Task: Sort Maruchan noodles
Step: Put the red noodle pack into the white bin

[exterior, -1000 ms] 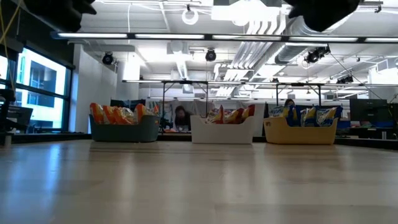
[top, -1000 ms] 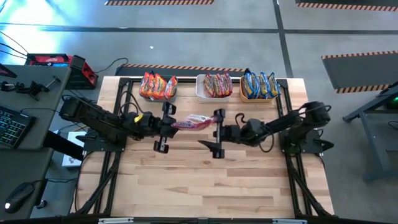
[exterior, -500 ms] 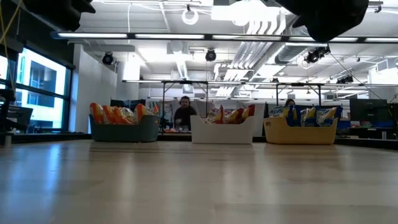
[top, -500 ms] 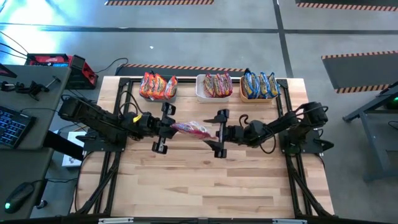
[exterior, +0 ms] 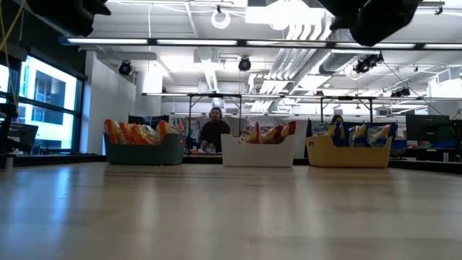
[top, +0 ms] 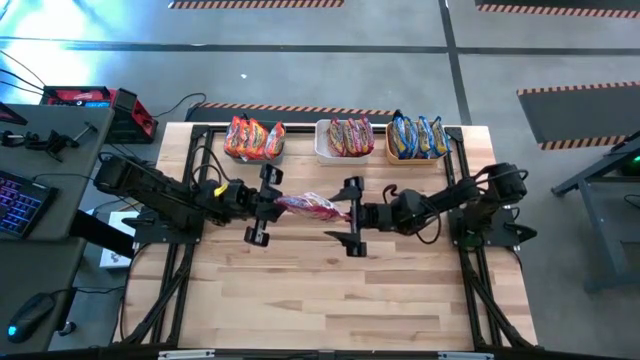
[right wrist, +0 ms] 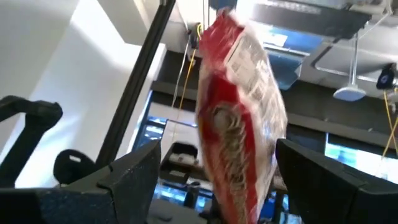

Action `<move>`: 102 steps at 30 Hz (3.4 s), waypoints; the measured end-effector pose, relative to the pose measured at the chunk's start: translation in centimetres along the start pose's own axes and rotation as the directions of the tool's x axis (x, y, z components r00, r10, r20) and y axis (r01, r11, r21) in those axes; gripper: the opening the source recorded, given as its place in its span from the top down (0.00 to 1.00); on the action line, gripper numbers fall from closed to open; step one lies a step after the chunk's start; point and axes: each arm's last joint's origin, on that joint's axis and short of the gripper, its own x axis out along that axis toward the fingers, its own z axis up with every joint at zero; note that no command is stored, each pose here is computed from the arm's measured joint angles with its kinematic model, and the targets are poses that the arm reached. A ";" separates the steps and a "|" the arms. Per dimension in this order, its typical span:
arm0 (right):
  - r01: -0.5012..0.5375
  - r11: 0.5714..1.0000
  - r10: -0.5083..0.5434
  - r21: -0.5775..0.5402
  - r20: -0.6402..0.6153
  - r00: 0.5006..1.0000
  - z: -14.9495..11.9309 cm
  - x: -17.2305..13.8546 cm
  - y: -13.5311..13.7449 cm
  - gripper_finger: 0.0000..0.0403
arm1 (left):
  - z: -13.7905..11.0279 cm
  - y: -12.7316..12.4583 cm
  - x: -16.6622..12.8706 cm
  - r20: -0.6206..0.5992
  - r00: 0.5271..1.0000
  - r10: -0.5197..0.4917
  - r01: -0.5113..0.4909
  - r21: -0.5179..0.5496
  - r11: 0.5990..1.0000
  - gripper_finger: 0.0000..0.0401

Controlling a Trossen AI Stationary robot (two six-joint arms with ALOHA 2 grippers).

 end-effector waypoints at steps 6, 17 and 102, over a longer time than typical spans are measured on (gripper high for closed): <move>-0.030 0.999 0.028 -0.044 -0.041 0.999 0.3 2.5 -0.3 0.23 | 0.2 0.1 0.3 0.015 1.000 0.005 -0.005 0.004 1.000 1.00; -0.040 0.998 0.039 -0.049 -0.024 0.999 0.8 3.4 -0.5 0.32 | 0.4 0.1 0.6 0.026 1.000 0.004 -0.004 0.022 1.000 1.00; 0.993 0.103 -0.100 0.062 -0.992 0.072 -7.4 -5.9 -29.5 1.00 | -2.9 4.1 -11.1 -0.434 0.756 0.489 -0.319 0.408 0.855 0.81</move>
